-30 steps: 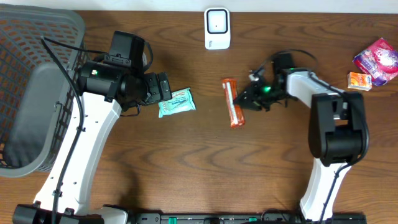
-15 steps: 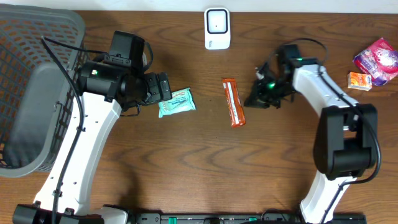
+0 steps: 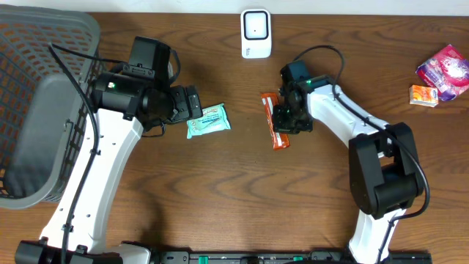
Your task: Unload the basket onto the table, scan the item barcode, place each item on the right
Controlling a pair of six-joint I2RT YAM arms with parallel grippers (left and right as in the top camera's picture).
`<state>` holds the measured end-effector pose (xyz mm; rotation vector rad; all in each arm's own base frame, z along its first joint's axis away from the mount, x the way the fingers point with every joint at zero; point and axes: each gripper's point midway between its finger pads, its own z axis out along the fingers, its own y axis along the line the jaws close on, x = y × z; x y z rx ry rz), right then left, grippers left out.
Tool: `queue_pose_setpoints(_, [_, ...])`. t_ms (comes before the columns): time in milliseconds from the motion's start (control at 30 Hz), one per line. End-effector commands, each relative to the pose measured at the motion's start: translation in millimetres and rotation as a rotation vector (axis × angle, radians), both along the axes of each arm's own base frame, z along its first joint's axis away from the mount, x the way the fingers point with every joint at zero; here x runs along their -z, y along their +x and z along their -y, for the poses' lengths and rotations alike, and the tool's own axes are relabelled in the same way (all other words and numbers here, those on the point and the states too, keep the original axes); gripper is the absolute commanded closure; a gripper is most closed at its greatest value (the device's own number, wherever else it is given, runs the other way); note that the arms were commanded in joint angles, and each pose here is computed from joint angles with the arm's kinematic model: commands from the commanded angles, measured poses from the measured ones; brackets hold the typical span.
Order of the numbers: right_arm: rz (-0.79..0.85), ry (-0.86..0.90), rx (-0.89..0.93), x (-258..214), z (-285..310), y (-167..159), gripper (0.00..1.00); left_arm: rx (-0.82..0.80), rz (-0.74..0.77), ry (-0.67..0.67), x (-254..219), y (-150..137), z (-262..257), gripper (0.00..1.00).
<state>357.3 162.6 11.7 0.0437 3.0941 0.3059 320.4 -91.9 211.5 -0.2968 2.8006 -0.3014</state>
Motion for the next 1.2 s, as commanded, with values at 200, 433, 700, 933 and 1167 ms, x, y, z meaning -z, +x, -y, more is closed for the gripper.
queue_pose_setpoints(200, [0.039, -0.017, 0.000, -18, -15, 0, 0.99, -0.003, 0.004, 0.009, -1, 1, -2, 0.02])
queue_pose_setpoints(433, [0.208, 0.041, 0.017, -60, -27, 47, 0.99, -0.003, 0.004, 0.009, -1, 1, -2, 0.02])
queue_pose_setpoints(700, [0.218, -0.001, 0.027, -40, -28, 54, 0.99, -0.003, 0.005, 0.009, -1, 1, -2, 0.02])
queue_pose_setpoints(933, [0.157, 0.032, 0.021, 5, -39, 53, 0.99, -0.003, 0.004, 0.009, -1, 1, -2, 0.02])
queue_pose_setpoints(1167, [0.205, 0.040, 0.039, -14, -34, 70, 0.99, -0.003, 0.005, 0.009, -1, 1, -2, 0.02])
